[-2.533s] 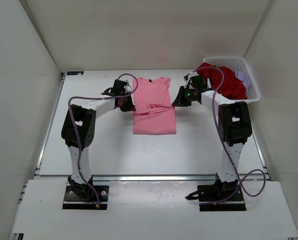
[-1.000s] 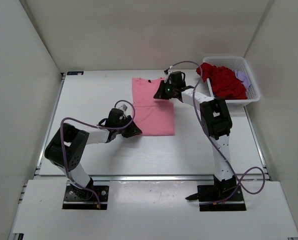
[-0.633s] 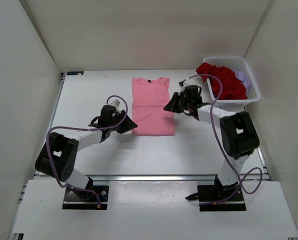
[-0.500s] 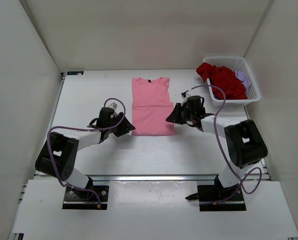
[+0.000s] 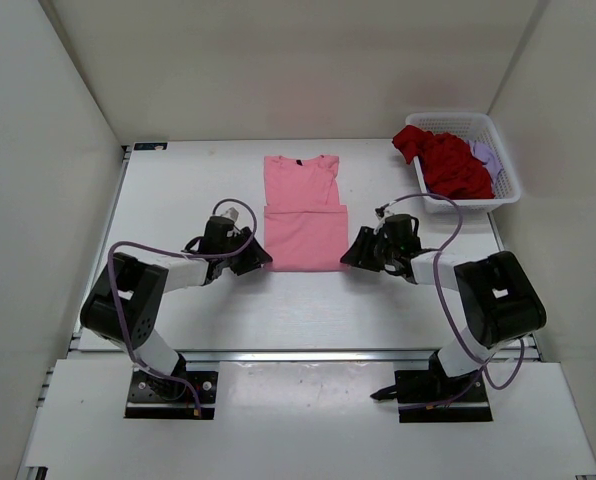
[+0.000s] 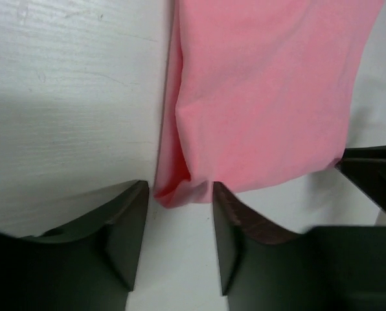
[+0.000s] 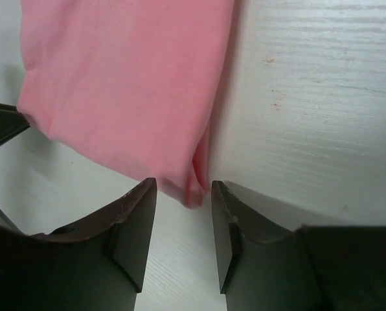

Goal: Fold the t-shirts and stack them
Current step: Grab one side of the 2/3 rectangular tshirt with both arms

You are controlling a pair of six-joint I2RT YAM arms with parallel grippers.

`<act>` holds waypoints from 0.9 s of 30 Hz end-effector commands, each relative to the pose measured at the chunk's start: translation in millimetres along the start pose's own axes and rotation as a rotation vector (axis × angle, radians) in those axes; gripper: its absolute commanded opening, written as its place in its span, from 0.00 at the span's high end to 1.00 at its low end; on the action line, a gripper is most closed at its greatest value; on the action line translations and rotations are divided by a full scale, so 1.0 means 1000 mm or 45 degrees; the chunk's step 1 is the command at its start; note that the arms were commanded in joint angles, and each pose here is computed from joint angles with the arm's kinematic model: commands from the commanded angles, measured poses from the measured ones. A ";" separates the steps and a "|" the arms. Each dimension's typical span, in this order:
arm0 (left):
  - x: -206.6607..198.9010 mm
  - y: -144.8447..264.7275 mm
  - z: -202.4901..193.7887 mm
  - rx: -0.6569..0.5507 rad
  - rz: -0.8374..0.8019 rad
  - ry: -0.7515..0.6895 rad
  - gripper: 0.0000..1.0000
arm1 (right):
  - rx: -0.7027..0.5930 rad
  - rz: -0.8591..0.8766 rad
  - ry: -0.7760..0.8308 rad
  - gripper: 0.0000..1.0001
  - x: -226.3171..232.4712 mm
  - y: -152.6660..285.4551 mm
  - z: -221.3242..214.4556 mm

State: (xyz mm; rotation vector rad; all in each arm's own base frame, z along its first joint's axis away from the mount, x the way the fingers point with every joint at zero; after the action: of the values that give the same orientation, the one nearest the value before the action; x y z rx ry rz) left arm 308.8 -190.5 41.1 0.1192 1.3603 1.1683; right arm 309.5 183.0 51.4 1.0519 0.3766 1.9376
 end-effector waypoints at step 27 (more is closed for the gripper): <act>0.021 0.059 -0.065 0.176 0.060 -0.113 1.00 | 0.195 0.034 0.074 1.00 0.033 0.041 -0.094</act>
State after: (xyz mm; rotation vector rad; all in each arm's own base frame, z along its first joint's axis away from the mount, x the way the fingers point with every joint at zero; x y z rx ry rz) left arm 252.9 -188.0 41.9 0.2268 1.3659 1.1444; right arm 237.7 199.5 39.9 1.0954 0.4732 1.9924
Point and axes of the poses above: each gripper's point midway between its finger pads, its own y axis back along the fingers, its own x axis along the line the jaws close on, z = x × y, the point moved 2 cm from there along y, back along the fingers, and after that the axes turned 10 degrees about y, right-handed, at the moved point
